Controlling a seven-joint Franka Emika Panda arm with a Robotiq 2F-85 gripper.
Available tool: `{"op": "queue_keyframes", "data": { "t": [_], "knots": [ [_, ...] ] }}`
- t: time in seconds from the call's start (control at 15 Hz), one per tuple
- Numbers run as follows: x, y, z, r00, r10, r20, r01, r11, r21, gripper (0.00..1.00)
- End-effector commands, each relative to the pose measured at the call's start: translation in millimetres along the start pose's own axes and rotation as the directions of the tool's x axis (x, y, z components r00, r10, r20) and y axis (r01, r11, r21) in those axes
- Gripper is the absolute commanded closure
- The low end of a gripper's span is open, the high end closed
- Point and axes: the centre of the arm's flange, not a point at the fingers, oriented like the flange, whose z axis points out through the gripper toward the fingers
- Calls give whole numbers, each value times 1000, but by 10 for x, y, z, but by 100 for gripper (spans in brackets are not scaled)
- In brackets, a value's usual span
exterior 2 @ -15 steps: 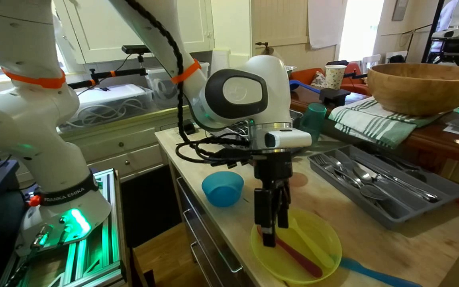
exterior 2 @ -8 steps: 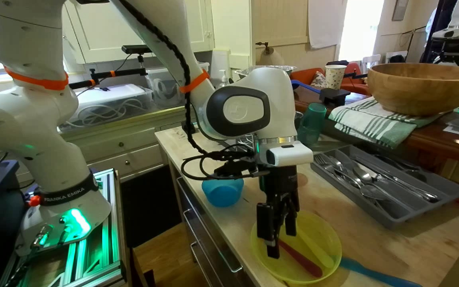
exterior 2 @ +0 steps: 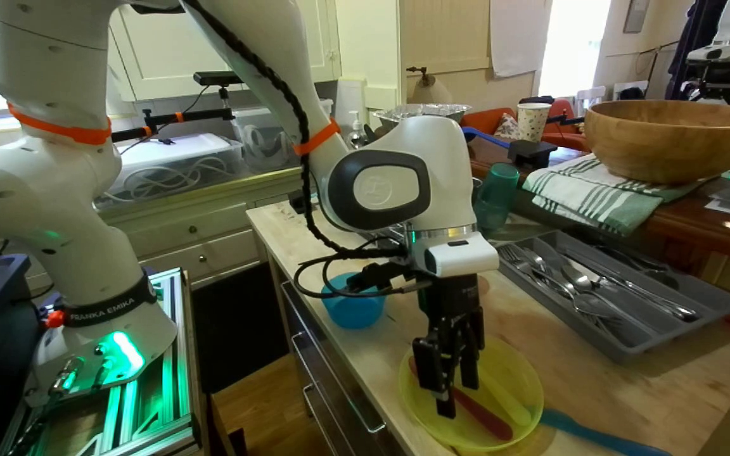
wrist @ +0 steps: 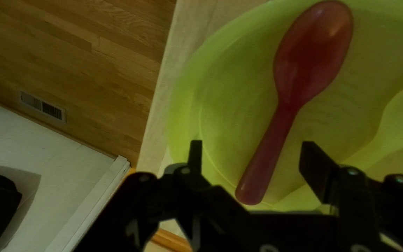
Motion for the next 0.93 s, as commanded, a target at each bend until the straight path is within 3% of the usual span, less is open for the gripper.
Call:
{"op": "queue_keyframes", "data": {
  "t": [0.0,0.13,0.53,0.67,0.73,0.87],
  "knots": [
    [-5,-96,95,999,44,-9,-44,999,22,42],
    [-10,-122,100,999,53,-9,-53,998,28,42],
    [-17,-196,68,997,73,-6,-73,996,54,89],
    [-23,-208,73,997,76,-3,-76,996,53,99],
    [-24,-206,69,997,79,-5,-79,996,52,60],
    [-28,-191,49,997,80,-11,-79,995,55,53]
  ]
}}
